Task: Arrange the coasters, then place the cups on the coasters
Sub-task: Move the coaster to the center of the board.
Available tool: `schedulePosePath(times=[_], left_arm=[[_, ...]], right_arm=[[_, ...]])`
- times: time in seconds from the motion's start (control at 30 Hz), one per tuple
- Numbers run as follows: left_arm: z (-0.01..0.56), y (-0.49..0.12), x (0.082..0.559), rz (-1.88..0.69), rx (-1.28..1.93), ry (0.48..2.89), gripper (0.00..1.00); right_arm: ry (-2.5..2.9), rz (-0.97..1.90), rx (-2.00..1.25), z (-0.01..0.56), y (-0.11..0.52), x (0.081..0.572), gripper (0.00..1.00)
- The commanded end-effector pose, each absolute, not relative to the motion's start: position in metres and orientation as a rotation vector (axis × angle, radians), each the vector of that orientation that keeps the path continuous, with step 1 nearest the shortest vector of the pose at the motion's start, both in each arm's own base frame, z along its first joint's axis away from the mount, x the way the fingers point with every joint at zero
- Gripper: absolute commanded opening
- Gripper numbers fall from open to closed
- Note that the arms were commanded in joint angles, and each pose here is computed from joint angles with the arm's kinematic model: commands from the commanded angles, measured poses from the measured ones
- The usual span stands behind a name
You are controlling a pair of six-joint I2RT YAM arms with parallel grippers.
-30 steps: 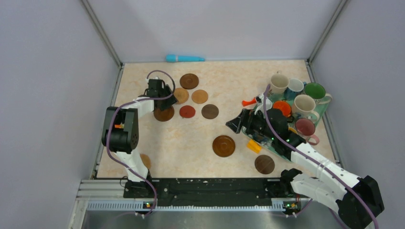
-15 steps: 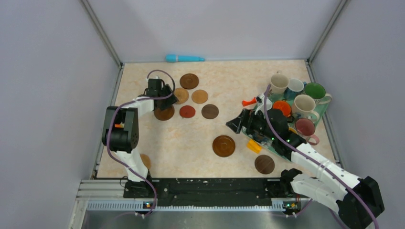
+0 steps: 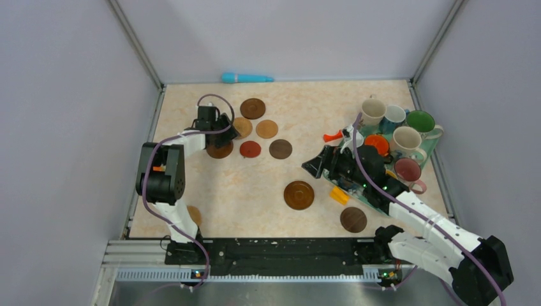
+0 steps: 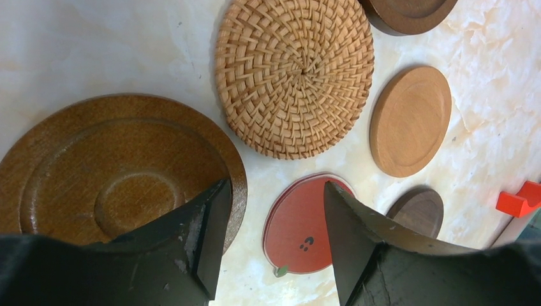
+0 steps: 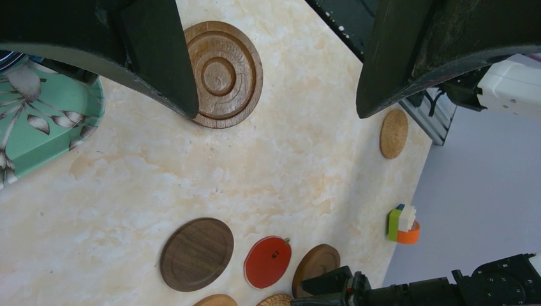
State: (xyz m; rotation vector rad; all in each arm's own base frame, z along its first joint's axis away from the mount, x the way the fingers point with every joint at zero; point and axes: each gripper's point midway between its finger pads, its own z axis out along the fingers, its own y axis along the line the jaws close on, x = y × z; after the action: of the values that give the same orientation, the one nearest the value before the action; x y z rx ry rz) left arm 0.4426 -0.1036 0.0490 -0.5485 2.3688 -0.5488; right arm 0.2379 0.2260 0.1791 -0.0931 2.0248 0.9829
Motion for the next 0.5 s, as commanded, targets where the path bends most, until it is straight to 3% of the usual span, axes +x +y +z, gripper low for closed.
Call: schedulePosePath(times=[0.0, 0.27, 0.47], left_arm=[[0.059, -0.112, 0.427, -0.609, -0.555, 2.383, 0.61], [0.121, -0.121, 0.410, -0.709, -0.545, 2.294, 0.65], [0.183, -0.123, 0.390, -0.741, -0.435, 2.206, 0.79]], right_arm=[[1.959, 1.008, -0.102, 0.200, 0.229, 0.238, 0.92], [1.979, 0.980, -0.084, 0.200, 0.223, 0.236, 0.94], [2.102, 0.831, -0.008, 0.183, 0.204, 0.238, 0.99]])
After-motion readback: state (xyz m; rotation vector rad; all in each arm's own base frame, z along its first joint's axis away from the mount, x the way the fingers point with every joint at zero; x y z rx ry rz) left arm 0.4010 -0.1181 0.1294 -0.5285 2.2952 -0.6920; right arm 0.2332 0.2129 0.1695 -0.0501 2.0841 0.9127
